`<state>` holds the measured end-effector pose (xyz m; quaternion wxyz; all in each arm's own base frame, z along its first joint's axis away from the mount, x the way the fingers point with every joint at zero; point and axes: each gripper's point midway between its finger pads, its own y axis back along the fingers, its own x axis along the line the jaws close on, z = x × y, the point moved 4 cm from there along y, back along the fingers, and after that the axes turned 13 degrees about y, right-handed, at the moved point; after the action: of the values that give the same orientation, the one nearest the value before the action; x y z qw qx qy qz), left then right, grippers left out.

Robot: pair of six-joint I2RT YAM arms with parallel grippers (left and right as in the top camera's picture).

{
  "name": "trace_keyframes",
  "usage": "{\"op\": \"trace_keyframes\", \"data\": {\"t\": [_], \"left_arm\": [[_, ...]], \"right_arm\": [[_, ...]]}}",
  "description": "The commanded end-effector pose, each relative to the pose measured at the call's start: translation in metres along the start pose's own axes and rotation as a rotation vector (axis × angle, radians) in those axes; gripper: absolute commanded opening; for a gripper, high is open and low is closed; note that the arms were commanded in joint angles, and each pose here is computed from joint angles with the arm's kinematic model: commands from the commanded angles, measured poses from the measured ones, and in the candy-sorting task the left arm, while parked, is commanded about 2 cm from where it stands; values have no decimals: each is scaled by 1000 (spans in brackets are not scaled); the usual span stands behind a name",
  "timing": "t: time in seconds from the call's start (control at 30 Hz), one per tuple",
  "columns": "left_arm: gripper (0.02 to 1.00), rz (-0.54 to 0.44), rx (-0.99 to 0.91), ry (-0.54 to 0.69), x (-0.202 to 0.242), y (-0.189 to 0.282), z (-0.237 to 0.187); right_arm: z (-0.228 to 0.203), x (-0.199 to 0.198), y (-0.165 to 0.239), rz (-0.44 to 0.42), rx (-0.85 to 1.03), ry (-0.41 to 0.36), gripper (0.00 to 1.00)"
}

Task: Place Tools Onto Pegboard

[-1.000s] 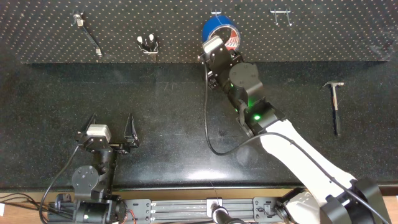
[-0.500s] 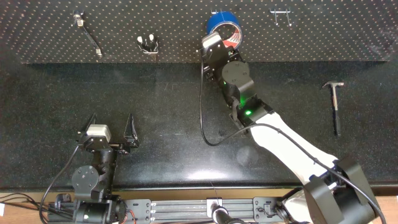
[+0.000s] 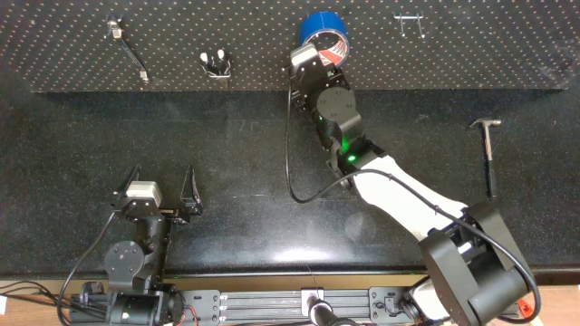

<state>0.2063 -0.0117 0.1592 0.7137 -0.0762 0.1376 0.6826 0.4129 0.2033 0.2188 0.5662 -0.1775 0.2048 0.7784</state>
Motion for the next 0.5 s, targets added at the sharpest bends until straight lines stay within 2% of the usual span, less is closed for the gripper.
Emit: {"op": "trace_keyframes", "data": {"t": [0.03, 0.2, 0.23, 0.27, 0.5], "left_arm": [[996, -4, 0, -12, -1, 0, -1], [996, -4, 0, -12, -1, 0, 0], [996, -4, 0, -12, -1, 0, -1], [996, -4, 0, -12, -1, 0, -1], [996, -4, 0, -12, -1, 0, 0]], "right_arm": [[-21, 7, -7, -13, 58, 1, 354], [-17, 4, -7, -22, 41, -4, 818], [-14, 3, -6, -23, 35, -6, 866], [-9, 2, -4, -24, 22, -9, 904], [32, -28, 27, -43, -31, -23, 915]]}}
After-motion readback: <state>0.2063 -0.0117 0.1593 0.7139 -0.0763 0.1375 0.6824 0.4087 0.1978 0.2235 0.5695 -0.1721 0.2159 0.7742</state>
